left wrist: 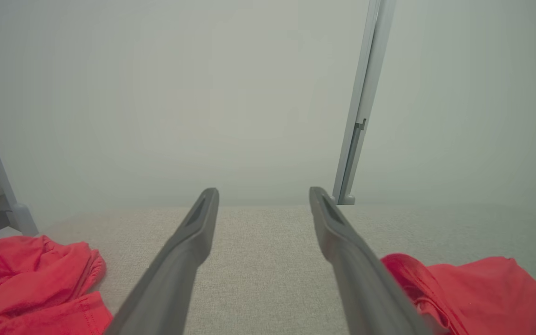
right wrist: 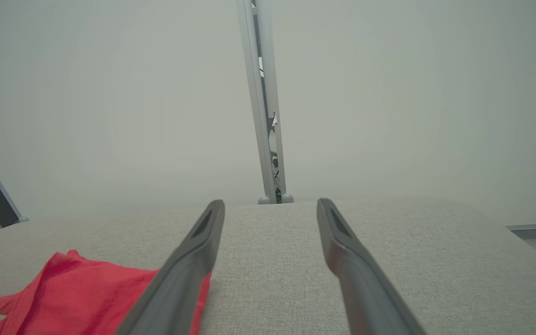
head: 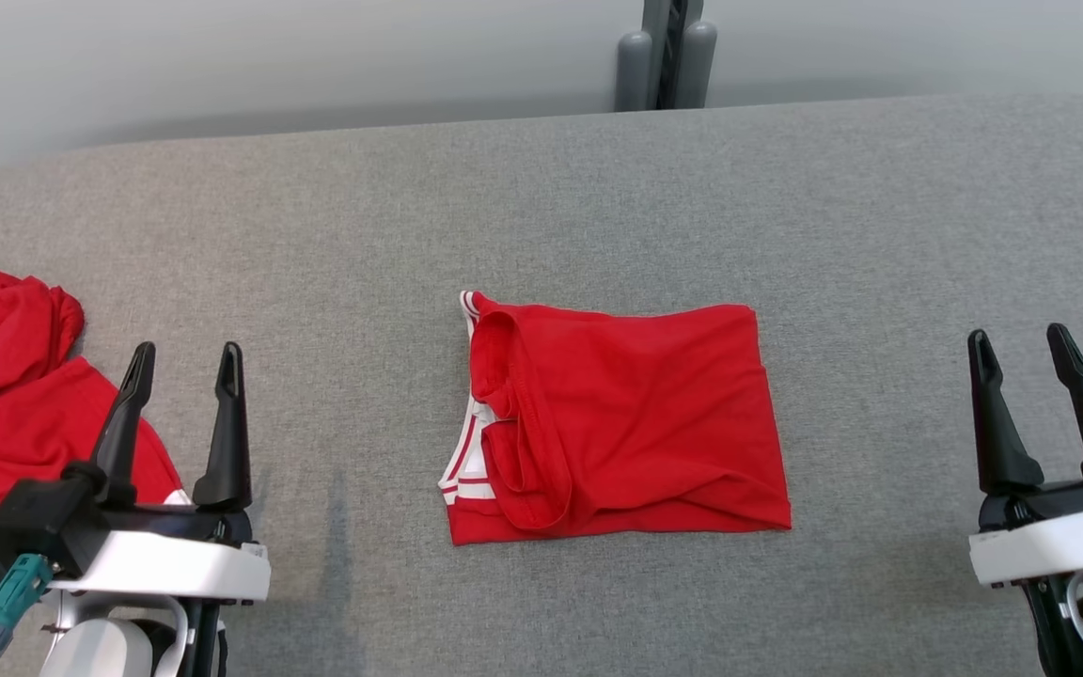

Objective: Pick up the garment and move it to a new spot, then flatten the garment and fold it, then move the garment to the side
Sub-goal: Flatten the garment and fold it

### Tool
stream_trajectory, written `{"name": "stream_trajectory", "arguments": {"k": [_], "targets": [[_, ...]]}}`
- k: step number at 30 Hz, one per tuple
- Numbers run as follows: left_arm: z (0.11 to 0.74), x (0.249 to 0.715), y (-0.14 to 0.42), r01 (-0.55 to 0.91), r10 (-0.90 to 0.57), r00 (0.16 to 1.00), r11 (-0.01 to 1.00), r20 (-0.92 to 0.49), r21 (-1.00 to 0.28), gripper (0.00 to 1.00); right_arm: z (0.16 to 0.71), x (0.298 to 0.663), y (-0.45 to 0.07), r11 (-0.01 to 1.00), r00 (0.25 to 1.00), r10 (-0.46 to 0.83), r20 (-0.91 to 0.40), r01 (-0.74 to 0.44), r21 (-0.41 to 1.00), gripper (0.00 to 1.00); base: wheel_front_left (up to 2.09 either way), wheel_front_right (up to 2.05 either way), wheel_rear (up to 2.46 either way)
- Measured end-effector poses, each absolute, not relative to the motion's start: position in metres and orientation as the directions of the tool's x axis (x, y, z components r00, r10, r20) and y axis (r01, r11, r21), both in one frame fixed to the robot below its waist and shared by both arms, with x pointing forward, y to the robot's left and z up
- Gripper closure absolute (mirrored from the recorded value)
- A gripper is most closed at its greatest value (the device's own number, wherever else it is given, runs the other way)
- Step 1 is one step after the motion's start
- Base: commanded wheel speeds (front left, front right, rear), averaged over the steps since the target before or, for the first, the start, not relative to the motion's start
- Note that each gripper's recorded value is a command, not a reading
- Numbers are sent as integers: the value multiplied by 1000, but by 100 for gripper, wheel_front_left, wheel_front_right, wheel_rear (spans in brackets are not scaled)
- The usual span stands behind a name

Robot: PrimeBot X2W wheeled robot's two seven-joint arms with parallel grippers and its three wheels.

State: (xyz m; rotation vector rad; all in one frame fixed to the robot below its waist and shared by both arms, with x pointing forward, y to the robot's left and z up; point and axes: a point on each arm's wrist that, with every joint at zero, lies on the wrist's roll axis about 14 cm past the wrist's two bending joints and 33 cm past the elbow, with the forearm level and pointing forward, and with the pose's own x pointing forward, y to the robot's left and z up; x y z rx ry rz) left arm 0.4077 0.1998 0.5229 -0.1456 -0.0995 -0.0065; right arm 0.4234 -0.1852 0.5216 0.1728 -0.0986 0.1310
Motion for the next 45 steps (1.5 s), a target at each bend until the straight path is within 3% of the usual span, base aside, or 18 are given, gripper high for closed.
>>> {"name": "stream_trajectory", "arguments": {"k": [19,20,22,29,36,45], "targets": [[525,400,201,3,11,996,989,92,-146,0,530,417,-177,975,985,131,109,-148,166,0,0,0,0],[524,400,202,0,13,996,989,90,-148,0,531,420,-172,972,983,146,113,-164,167,25,0,0,0],[524,400,203,-4,18,996,989,90,-150,0,528,424,-160,966,978,181,100,-196,170,100,0,0,0],[524,401,208,-20,36,995,988,98,-155,0,507,433,-96,911,932,359,41,-360,200,100,0,0,0],[519,400,216,-46,61,994,986,88,-159,0,475,425,-20,805,830,557,-35,-529,267,100,0,0,0],[509,398,226,-84,97,993,983,69,-165,0,432,410,43,700,702,699,-137,-633,331,100,0,0,0]]}}
